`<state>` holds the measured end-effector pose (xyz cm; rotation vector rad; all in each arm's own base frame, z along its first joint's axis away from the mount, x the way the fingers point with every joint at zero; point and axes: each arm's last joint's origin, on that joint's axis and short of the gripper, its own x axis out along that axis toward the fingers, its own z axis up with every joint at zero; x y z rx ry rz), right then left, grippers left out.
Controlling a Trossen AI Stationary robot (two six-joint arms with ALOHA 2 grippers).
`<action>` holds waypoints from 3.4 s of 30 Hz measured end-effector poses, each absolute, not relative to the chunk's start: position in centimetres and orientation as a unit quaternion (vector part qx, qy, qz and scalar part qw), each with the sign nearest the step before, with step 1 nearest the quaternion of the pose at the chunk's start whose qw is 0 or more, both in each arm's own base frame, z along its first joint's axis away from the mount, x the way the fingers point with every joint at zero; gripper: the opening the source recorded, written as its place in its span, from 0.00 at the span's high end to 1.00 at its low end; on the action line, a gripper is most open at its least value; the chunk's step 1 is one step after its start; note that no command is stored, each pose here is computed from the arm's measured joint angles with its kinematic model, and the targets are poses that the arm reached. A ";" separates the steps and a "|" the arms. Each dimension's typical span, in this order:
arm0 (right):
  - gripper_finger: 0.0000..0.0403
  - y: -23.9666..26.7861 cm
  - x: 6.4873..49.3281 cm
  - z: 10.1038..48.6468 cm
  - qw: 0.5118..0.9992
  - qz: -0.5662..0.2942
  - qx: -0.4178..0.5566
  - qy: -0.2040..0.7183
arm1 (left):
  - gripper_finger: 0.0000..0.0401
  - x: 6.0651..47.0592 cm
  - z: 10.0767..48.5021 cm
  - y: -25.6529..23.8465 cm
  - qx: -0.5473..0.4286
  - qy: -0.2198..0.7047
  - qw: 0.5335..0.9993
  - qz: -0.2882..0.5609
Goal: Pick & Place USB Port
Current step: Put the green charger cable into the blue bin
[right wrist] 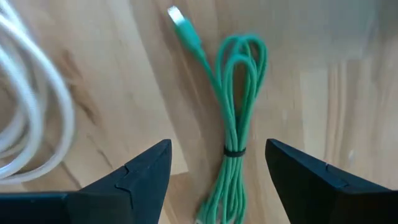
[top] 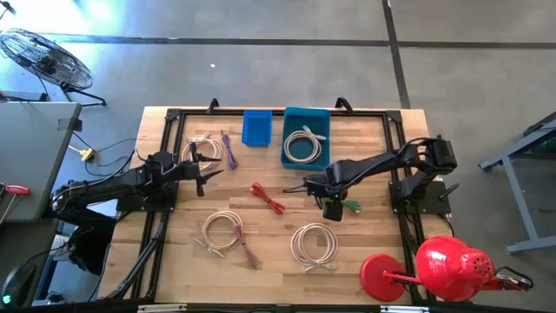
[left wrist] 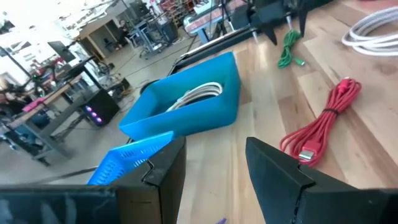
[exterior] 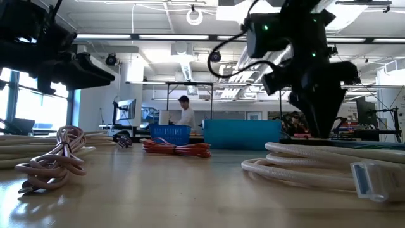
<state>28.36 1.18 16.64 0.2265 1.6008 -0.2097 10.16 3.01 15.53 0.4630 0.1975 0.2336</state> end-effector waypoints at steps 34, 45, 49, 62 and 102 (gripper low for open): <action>0.97 0.6 26.8 13.1 0.683 -0.172 0.177 0.688 | 0.59 10.2 15.6 3.0 0.162 0.085 0.977 0.113; 0.98 2.2 30.4 19.2 0.739 -0.187 0.079 0.642 | 0.59 10.1 19.1 2.1 0.122 -0.115 0.986 0.002; 0.98 3.6 32.0 22.3 0.779 -0.172 0.034 0.601 | 0.59 9.9 19.6 1.9 0.132 -0.143 0.981 -0.020; 0.98 6.8 36.9 30.4 0.922 -0.071 -0.112 0.363 | 0.59 10.4 20.5 0.7 0.091 -0.190 0.975 -0.073; 0.98 9.3 37.7 31.4 0.944 -0.010 -0.162 0.287 | 0.59 24.6 24.7 -4.9 0.138 -0.067 0.986 -0.067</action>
